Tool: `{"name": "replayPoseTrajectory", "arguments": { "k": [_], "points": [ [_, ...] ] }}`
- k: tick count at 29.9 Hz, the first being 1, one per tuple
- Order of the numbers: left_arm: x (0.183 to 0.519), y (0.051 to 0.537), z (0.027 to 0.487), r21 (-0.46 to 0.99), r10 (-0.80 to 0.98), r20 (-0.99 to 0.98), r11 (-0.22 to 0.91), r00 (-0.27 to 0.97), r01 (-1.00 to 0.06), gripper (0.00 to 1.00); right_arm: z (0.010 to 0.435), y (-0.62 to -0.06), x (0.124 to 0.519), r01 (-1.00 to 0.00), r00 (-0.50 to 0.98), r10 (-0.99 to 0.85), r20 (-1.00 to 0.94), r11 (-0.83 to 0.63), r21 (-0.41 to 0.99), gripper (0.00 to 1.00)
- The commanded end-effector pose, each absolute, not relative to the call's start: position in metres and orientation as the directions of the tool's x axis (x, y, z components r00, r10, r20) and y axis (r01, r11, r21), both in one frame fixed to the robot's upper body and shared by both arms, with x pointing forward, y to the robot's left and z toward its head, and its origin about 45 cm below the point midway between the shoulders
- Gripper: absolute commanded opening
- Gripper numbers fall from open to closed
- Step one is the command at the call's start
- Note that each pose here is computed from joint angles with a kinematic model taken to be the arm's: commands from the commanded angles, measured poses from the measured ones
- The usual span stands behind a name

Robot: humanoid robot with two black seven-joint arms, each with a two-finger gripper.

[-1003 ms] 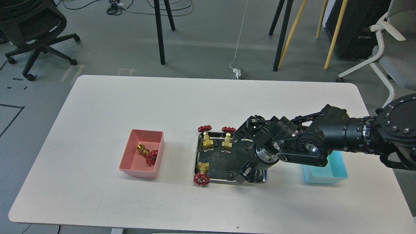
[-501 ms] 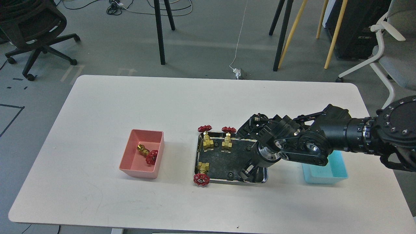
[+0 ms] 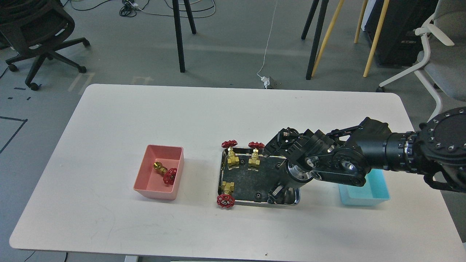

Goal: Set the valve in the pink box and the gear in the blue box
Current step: 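Lower and close the right gripper on the dark gear, then lift the gear and carry it with the right gripper over the blue box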

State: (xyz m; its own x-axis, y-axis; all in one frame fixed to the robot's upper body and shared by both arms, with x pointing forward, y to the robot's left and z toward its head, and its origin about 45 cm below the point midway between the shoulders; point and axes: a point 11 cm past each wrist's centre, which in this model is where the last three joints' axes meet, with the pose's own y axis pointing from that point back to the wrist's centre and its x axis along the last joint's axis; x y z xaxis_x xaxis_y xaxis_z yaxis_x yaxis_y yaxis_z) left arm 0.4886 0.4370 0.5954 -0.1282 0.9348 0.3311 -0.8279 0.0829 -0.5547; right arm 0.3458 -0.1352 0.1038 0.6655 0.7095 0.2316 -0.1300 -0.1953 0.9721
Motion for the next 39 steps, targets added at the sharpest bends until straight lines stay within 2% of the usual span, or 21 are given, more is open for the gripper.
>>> {"name": "replayPoseTrajectory", "arguments": {
  "k": [1, 4, 25, 31, 39],
  "points": [
    [0.489, 0.438, 0.595, -0.555, 0.935, 0.331, 0.081, -0.13, -0.828, 0.94, 0.105, -0.134, 0.346, -0.132, 0.663, 0.711, 0.233, -0.195, 0.972, 0.41],
    [0.488, 0.443, 0.595, -0.553, 0.935, 0.325, 0.066, -0.142, -0.83, 0.94, 0.106, -0.134, 0.346, -0.132, 0.662, 0.712, 0.234, -0.196, 0.972, 0.38],
    [0.487, 0.444, 0.597, -0.556, 0.934, 0.325, 0.064, -0.146, -0.829, 0.94, 0.106, -0.132, 0.343, -0.123, 0.66, 0.714, 0.232, -0.202, 0.972, 0.39],
    [0.487, 0.448, 0.597, -0.556, 0.934, 0.322, 0.053, -0.156, -0.83, 0.94, 0.106, -0.131, 0.343, -0.123, 0.659, 0.715, 0.232, -0.202, 0.972, 0.22],
    [0.487, 0.449, 0.596, -0.556, 0.934, 0.321, 0.05, -0.159, -0.83, 0.94, 0.108, -0.131, 0.344, -0.127, 0.656, 0.718, 0.234, -0.202, 0.971, 0.12]
  ]
}}
